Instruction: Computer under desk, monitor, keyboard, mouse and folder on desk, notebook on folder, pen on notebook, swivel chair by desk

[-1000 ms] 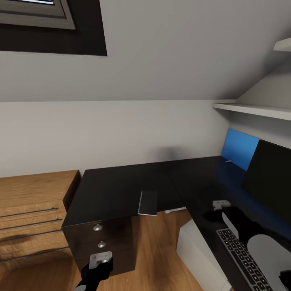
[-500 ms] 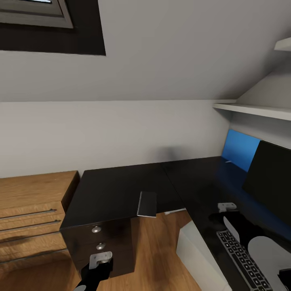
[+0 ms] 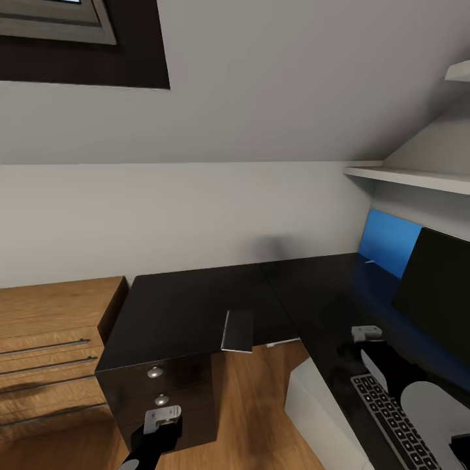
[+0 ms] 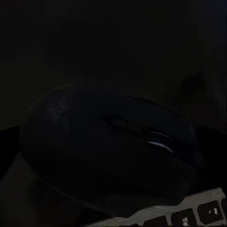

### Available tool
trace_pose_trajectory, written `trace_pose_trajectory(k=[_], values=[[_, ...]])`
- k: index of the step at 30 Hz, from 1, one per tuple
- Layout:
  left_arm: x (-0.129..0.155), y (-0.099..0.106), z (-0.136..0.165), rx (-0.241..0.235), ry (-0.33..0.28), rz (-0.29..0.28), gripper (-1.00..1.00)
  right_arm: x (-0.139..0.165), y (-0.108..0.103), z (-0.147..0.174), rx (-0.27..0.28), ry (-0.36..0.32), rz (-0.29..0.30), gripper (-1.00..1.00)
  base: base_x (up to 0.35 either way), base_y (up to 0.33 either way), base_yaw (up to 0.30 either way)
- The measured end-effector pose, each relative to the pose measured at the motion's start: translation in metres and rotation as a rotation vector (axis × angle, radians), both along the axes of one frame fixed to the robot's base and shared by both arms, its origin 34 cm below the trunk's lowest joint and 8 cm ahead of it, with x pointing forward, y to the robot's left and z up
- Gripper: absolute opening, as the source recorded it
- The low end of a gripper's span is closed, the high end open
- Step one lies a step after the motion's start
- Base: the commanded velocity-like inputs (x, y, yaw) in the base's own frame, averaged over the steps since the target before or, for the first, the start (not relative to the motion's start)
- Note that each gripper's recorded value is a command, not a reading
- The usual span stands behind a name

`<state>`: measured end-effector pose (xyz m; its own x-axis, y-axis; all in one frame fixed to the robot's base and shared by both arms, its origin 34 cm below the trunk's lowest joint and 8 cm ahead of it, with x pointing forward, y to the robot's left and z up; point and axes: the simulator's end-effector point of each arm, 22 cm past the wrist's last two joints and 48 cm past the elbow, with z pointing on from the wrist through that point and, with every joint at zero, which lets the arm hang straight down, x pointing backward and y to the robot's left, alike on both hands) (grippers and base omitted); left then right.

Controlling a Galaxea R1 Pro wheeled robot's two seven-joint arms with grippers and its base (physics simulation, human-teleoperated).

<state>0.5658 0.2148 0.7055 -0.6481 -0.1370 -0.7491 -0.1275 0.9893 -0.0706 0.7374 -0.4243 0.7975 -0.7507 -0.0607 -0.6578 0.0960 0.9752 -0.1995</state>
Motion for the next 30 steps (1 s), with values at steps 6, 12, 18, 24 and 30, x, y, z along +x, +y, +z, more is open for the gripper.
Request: trace_pose_trajectory(k=[6,12,18,24,30], values=[[0.0,0.0,0.0,0.002,-0.002,0.0,1.0,0.007,0.008,-0.006,-0.145,-0.065,0.232,-1.0,0.0,0.0,0.0],[0.0,0.0,0.0,0.002,-0.001,-0.001,1.0,-0.002,0.009,-0.017,-0.126,-0.078,0.329,-1.0,0.0,0.0,0.0],[0.0,-0.001,0.001,-0.001,-0.001,-0.001,1.0,-0.007,0.013,-0.02,-0.096,-0.066,0.364,-1.0,0.0,0.0,0.0],[0.001,-0.001,0.002,-0.003,-0.003,-0.001,1.0,-0.008,0.008,-0.02,-0.094,-0.063,0.367,-1.0,0.0,0.0,0.0],[0.001,-0.002,-0.007,-0.004,-0.003,-0.002,1.0,-0.008,0.009,-0.029,-0.094,-0.063,0.368,-1.0,0.0,0.0,0.0]])
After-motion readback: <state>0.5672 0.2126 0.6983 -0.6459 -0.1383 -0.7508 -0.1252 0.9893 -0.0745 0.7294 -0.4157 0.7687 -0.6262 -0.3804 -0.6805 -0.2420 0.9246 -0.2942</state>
